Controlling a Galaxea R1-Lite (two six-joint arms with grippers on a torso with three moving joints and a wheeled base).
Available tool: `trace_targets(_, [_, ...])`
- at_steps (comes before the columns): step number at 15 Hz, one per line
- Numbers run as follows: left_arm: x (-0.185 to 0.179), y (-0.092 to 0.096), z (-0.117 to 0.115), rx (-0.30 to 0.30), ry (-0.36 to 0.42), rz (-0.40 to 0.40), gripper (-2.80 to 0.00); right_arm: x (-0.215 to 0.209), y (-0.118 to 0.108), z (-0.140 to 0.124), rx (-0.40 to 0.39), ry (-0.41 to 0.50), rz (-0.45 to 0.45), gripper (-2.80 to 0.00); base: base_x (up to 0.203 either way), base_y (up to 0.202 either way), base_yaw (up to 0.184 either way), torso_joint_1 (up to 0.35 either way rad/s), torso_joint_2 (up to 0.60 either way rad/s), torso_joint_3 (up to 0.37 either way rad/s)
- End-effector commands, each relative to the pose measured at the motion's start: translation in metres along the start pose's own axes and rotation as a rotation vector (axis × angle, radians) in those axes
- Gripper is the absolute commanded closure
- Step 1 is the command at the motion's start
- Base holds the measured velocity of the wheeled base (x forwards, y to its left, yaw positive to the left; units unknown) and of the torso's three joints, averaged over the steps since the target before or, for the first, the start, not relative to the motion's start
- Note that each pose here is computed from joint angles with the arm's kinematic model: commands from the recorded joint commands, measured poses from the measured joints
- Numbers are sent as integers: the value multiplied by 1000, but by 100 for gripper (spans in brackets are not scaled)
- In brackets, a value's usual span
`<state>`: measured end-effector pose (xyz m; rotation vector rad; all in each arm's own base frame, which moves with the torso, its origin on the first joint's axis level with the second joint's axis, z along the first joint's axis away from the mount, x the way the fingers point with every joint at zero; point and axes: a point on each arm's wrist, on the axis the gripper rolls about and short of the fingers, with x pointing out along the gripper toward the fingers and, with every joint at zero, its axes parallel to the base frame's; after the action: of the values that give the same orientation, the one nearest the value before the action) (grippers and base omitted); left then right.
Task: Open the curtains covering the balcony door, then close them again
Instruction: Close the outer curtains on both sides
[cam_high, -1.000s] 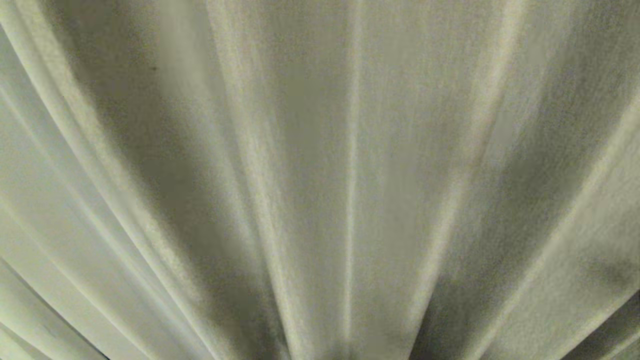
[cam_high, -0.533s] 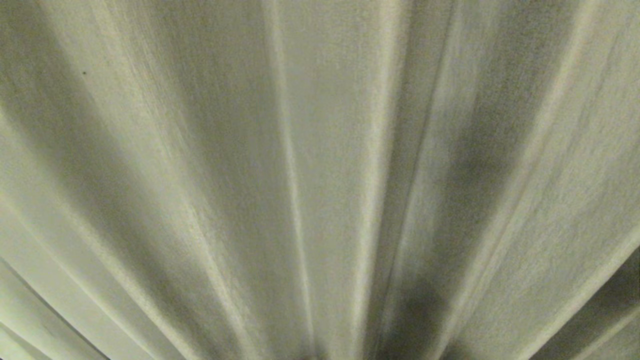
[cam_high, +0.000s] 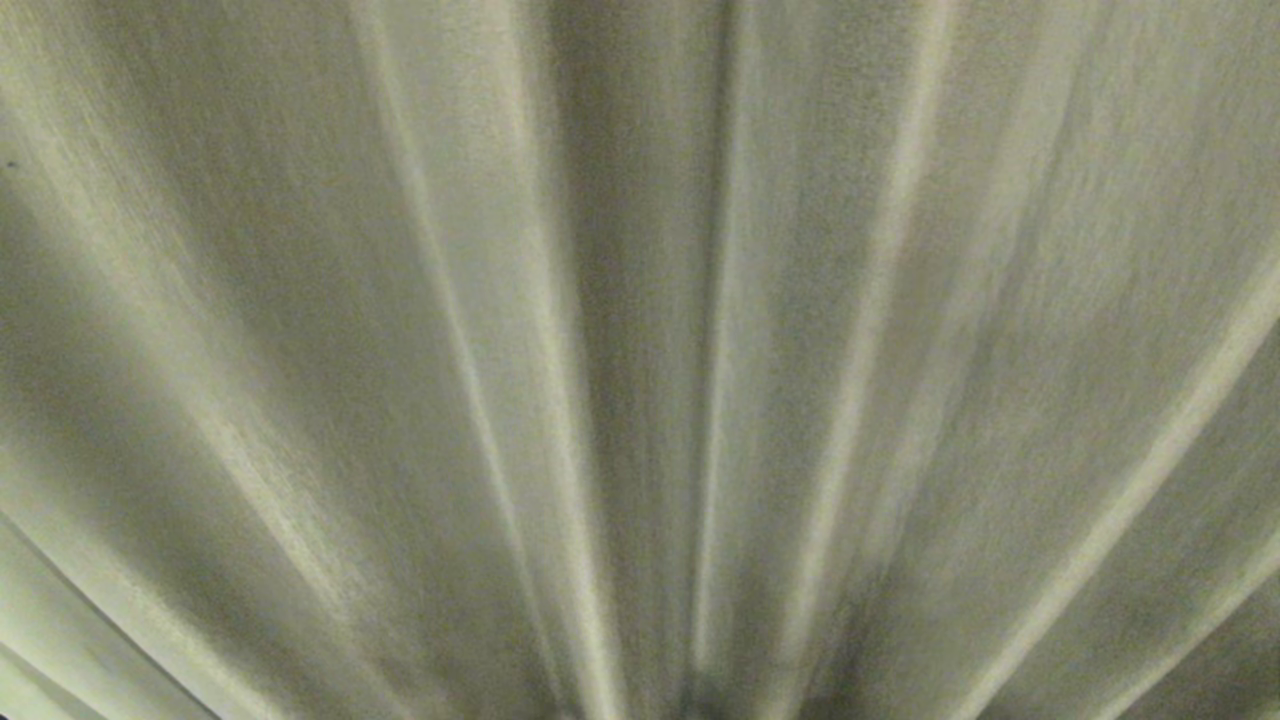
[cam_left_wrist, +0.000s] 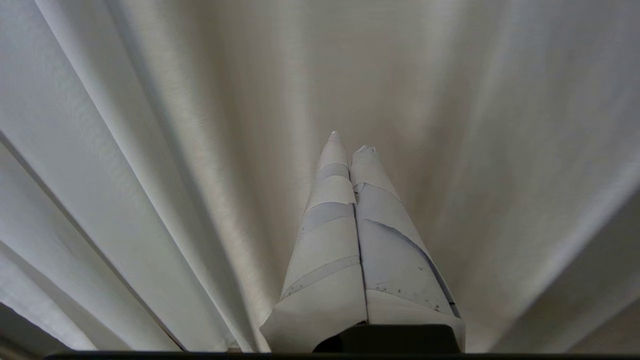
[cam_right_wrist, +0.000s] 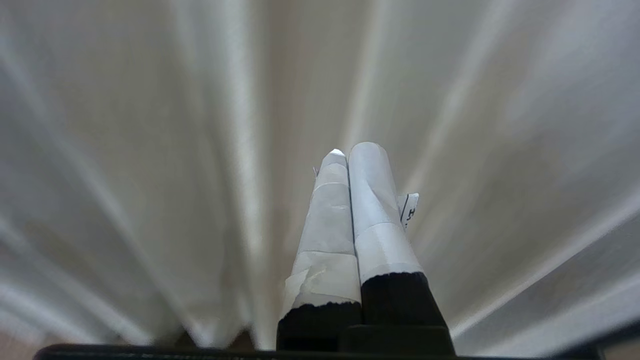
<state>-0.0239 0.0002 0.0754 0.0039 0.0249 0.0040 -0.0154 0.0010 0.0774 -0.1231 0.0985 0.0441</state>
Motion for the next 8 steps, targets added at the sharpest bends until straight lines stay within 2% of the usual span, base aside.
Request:
trace_targets(1, [0,0,0,-1,-2,1,0,-7,1,-3,-4,-97,-12,0,0,0,0,0,0,0])
trace_targets(8, [0,0,0,-1,-2,1,0,-7,1,-3,-2,-95,-10,0,0,0,0,0,0,0])
